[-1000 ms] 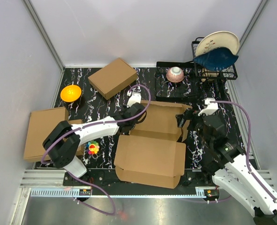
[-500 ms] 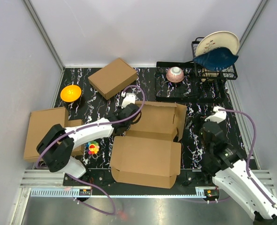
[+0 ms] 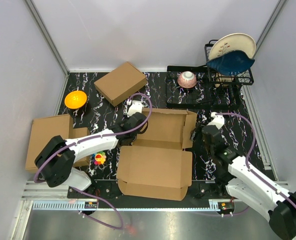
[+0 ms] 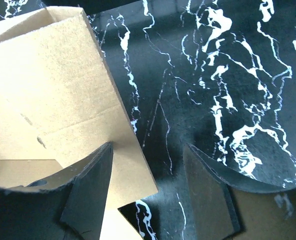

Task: Fold the paper box
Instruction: Fold the paper box at the center of the board.

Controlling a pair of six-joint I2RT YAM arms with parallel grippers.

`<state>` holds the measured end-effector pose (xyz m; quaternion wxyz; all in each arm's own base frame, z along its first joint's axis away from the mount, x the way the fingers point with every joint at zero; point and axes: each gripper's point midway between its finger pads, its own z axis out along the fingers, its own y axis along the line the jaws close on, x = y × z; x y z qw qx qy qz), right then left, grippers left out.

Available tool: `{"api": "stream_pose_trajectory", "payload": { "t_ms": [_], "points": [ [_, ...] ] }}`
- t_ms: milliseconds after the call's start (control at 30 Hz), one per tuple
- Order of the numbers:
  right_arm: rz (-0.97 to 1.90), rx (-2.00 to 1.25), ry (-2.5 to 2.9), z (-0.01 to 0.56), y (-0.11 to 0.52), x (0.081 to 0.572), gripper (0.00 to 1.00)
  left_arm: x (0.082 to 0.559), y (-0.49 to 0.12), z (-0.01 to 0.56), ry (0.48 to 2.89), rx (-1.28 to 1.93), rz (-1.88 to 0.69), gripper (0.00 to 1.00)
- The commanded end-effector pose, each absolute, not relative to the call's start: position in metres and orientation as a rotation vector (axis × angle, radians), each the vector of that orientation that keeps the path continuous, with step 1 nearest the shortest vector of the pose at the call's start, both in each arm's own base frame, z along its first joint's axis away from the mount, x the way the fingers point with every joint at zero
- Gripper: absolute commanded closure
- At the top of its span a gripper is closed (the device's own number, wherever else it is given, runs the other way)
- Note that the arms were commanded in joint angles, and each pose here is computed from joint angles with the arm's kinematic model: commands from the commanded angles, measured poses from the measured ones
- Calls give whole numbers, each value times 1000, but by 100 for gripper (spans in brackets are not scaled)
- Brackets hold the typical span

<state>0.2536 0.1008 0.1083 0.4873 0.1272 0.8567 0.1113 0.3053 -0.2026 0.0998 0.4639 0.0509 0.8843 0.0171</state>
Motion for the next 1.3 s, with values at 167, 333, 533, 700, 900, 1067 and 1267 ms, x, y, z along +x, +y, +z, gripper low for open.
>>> {"api": "stream_pose_trajectory", "payload": {
  "t_ms": [167,333,533,700,900,1067,1267],
  "points": [
    [421,212,2037,121,138,277,32,312,-199,113,2117,125,49,100],
    [497,171,1998,129,154,284,28,312,-201,112,2120,126,37,100],
    [464,152,2011,125,157,295,30,311,-204,111,2124,134,21,100],
    [451,135,2013,124,162,307,30,311,-206,113,2115,143,6,100],
    [445,123,2020,121,168,320,31,311,-206,115,2103,146,-2,100],
    [430,114,2012,122,168,325,49,311,-208,117,2095,146,-11,100],
    [390,111,2007,123,165,330,29,312,-209,120,2086,143,-20,100]
  ]
}}
